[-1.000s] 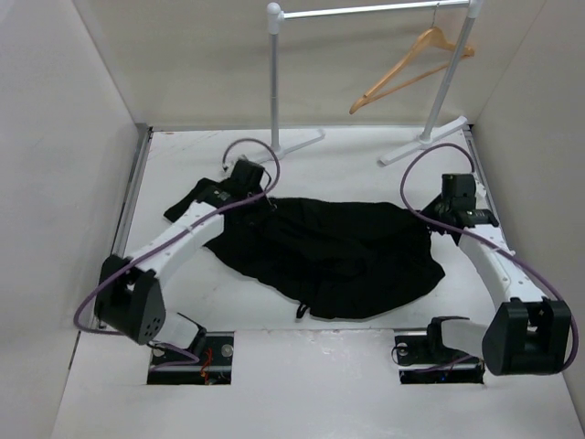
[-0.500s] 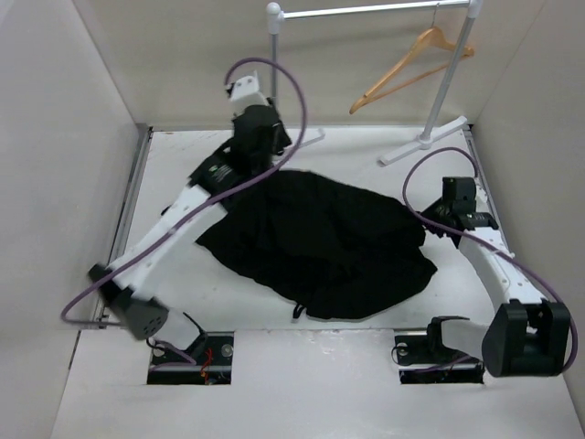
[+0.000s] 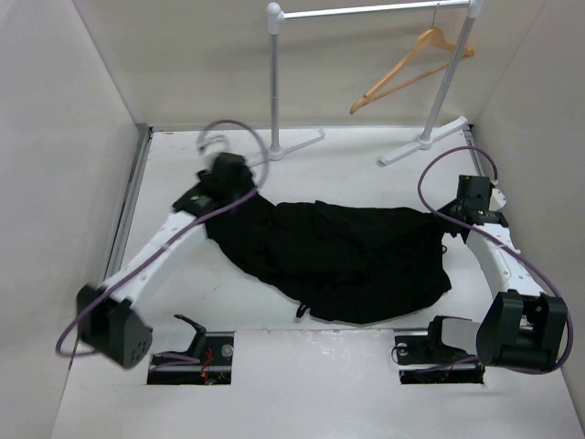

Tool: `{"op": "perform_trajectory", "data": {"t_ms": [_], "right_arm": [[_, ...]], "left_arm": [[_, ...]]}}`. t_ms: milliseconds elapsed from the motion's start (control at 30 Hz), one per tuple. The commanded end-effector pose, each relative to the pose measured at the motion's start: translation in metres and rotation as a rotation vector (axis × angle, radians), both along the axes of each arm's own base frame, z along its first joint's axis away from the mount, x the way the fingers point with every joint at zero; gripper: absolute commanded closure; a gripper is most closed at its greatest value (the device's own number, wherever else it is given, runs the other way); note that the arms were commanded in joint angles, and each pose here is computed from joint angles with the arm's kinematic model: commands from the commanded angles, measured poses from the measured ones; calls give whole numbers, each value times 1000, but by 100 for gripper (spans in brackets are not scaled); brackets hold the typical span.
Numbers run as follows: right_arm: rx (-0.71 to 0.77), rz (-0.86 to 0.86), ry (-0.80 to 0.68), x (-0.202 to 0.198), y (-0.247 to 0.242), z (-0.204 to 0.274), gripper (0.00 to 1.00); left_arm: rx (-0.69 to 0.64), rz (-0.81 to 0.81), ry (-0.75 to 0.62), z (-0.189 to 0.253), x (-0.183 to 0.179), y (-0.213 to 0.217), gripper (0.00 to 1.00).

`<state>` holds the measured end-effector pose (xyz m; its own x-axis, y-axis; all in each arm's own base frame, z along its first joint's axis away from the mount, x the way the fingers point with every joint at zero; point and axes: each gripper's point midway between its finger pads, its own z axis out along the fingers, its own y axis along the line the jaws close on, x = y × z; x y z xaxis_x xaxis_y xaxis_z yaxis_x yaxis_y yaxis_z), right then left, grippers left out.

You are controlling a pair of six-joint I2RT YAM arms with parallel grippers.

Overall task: Place the trousers on the hanger
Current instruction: Flatten out the trousers at the center of the board.

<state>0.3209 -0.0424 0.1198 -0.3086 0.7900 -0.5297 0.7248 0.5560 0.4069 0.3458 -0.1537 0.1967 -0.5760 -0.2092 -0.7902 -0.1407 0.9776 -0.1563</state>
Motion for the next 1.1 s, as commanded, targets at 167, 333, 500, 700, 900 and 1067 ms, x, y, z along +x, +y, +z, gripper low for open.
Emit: {"op": "perform_trajectory", "data": {"t_ms": [167,333,500,700,900,1067], "right_arm": [[-42,-2,-34,11,-5,13,100],[-32,38,-26,11,8,9,100],[-28,57,-22,5,13,5,99],[-28,69,-29,2,13,6,99],[-27,82,-28,2,15,5,99],[-26,82,-22,6,13,2,99]], "left_arm": [[-489,141,277,-69,-56,25,41],[-486,159,359,-94,-62,21,51],[-394,227,384,-116,-64,36,48],[-320,240,424,-141,-69,42,54],[-366,239,312,-105,-61,45,95],[-387,208,91,2,-51,47,97]]}}
